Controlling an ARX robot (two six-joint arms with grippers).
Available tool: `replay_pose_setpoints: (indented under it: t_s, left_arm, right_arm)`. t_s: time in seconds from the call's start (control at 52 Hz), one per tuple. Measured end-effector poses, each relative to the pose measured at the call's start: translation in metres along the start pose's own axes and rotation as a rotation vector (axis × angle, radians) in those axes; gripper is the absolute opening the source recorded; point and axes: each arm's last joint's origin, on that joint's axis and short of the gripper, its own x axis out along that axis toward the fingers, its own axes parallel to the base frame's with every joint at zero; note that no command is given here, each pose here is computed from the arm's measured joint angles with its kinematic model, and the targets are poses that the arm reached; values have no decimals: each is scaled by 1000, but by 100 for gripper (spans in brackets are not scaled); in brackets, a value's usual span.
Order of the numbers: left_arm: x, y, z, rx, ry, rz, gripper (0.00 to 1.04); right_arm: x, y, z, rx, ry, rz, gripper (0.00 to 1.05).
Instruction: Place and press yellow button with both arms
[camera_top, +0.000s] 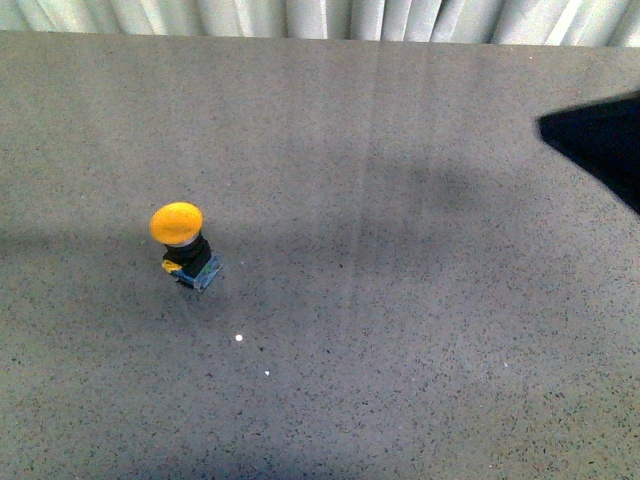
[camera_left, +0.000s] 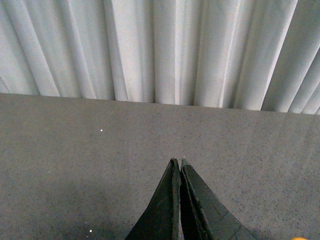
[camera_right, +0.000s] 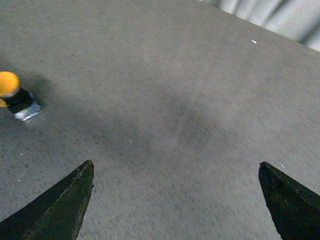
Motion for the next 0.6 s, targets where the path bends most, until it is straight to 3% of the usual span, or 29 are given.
replay_pose_setpoints:
  t_s: [0.154, 0.25, 0.442, 0.596]
  left_arm:
    - [-13, 0, -7, 1, -3, 0, 1]
    - [-21, 0, -15, 2, 7, 0, 1]
    - [-30, 0, -12, 2, -4, 0, 1]
    - [-36, 0, -10, 2, -10, 0, 1]
  right_arm:
    - [67, 24, 30, -120, 20, 157, 96]
    - [102, 54, 48, -186, 5, 267, 96]
    - [135, 102, 53, -252, 23, 390, 95]
    - [148, 116, 48, -237, 60, 443, 71]
